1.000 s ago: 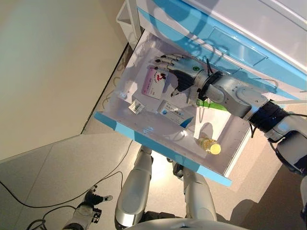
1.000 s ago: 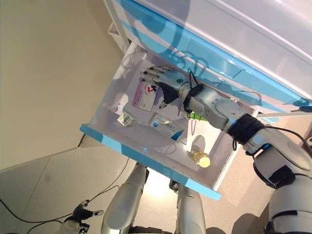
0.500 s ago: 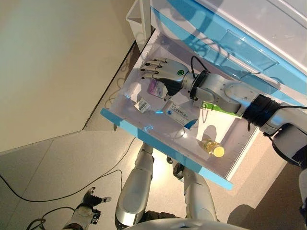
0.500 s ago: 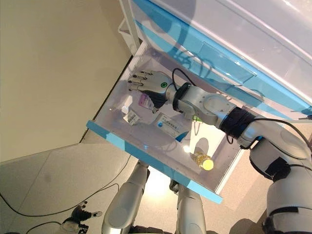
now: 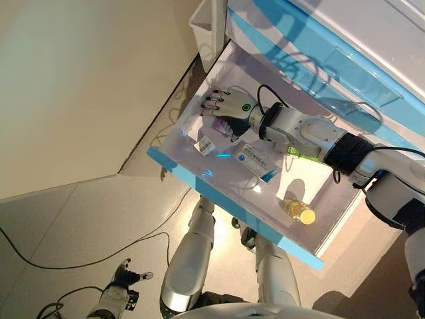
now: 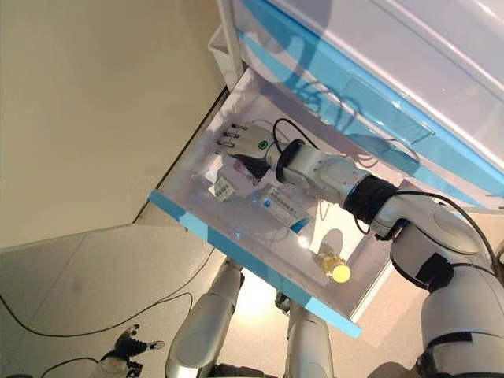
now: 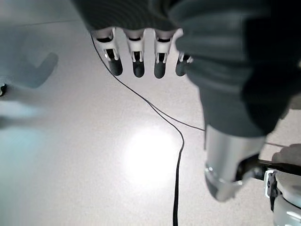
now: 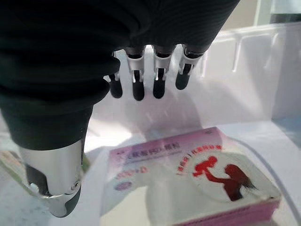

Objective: Open the drawer and pick up the medicine

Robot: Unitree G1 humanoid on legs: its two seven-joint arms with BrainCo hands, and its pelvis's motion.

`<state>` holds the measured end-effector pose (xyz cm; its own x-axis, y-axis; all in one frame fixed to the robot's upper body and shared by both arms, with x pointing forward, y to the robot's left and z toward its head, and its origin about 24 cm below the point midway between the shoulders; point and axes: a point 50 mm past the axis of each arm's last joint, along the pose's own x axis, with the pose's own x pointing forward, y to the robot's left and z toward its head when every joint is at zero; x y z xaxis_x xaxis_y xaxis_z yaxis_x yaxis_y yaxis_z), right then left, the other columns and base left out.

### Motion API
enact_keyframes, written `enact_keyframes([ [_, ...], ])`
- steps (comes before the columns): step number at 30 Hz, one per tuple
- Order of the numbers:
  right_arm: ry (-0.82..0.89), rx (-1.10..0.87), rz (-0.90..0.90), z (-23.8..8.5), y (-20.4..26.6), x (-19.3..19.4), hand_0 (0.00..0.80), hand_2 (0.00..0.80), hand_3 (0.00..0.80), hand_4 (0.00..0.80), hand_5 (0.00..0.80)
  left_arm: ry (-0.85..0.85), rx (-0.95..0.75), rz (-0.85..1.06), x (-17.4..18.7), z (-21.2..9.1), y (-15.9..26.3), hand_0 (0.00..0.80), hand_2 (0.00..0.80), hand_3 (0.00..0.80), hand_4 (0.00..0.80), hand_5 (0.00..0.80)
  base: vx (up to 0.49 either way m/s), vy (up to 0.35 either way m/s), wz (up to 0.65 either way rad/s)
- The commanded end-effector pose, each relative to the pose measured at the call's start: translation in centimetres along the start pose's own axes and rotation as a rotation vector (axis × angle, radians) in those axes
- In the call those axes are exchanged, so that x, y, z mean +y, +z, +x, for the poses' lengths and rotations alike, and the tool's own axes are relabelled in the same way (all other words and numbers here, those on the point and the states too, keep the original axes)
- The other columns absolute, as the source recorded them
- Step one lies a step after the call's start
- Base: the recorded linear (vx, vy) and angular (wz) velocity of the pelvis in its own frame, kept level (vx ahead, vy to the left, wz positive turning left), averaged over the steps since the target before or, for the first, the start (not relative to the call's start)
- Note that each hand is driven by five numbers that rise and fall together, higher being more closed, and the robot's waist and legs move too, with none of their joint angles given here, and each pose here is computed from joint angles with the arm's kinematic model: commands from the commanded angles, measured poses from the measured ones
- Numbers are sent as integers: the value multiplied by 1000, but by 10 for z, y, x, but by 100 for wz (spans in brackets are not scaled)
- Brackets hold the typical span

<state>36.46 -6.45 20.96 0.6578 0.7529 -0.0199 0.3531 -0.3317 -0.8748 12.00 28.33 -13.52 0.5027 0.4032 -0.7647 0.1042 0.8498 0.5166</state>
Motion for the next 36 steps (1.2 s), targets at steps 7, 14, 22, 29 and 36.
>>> enact_keyframes([
  [7,-6,16,-196,-16,-30,-27,0,0,0,0,0,42,87,33,15,-1,-20,0,0,0,0,0,4,2,2],
  [14,2,25,-279,-27,-44,-40,0,0,0,0,0,38,95,38,16,-2,-24,0,0,0,0,0,0,0,0],
  [22,65,34,-317,-32,-49,-29,0,0,0,0,0,27,97,46,14,-2,-25,0,0,0,0,0,0,0,0],
  [29,86,70,-321,-34,-54,-19,0,0,0,0,0,24,96,45,11,-2,-23,0,0,0,0,0,0,0,0],
  [36,115,90,-299,-33,-52,-3,0,0,0,0,0,23,90,46,10,-2,-20,0,0,0,0,0,0,0,0],
])
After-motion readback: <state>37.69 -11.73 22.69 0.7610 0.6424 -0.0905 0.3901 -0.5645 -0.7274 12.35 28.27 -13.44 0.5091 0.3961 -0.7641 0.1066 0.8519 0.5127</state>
